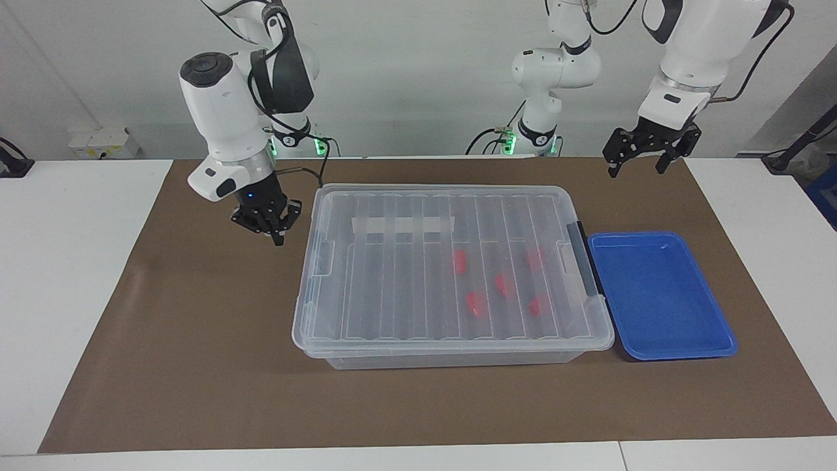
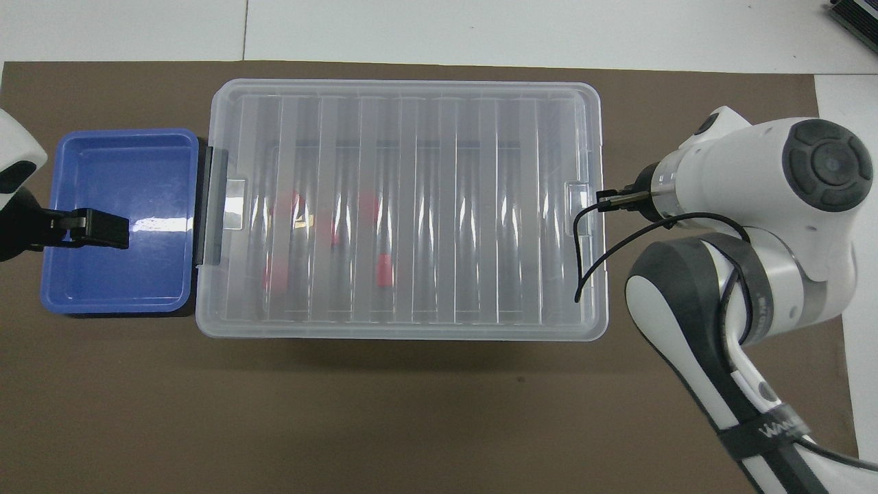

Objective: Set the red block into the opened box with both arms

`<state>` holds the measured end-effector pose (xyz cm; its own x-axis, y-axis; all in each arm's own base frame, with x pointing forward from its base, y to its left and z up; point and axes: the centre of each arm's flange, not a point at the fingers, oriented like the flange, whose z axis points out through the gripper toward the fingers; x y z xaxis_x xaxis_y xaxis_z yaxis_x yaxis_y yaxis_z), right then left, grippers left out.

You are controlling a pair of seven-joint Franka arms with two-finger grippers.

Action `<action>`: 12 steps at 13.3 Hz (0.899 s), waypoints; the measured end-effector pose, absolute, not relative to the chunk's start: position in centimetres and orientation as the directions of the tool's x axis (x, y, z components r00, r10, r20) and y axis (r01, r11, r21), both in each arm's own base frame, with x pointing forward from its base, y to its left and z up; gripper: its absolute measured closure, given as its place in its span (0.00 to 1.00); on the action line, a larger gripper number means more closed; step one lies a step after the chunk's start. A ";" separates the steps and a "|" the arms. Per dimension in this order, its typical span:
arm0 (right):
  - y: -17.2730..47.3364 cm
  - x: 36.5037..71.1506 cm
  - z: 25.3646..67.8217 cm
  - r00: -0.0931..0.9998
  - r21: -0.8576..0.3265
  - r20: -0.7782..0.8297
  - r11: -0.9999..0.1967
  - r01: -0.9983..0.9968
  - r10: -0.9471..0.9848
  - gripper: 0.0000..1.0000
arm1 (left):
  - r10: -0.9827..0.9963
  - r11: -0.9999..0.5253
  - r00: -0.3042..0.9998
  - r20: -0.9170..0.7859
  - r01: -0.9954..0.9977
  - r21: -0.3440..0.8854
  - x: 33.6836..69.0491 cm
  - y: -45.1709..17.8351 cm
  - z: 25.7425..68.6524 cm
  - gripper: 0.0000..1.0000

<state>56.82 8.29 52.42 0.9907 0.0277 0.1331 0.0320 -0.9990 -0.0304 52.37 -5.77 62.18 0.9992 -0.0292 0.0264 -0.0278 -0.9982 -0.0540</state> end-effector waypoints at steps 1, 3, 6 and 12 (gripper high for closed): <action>7.3 56.3 53.4 0.992 -0.032 0.130 -0.999 0.003 -0.002 0.98 | -0.029 -0.998 0.999 0.026 -0.028 -0.054 52.4 -5.8 62.2 0.00; 6.2 55.6 55.2 0.990 -0.037 0.133 -0.998 -0.043 -0.048 0.84 | -0.029 -0.998 0.999 0.026 -0.028 -0.054 52.4 -5.8 62.2 0.00; 5.1 55.3 58.5 0.988 -0.035 0.119 -0.995 -0.097 -0.100 0.49 | -0.029 -0.998 0.999 0.026 -0.028 -0.054 52.4 -5.8 62.2 0.00; -0.2 54.4 66.1 0.974 -0.035 0.116 -0.981 -0.191 -0.194 0.00 | -0.029 -0.998 0.999 0.026 -0.028 -0.054 52.4 -5.8 62.2 0.00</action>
<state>54.38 -0.21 66.05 0.9742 -0.1938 0.1156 -0.1910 -0.9810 -0.0348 52.37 -5.77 62.18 0.9992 -0.0292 0.0263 -0.0278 -0.9982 -0.0540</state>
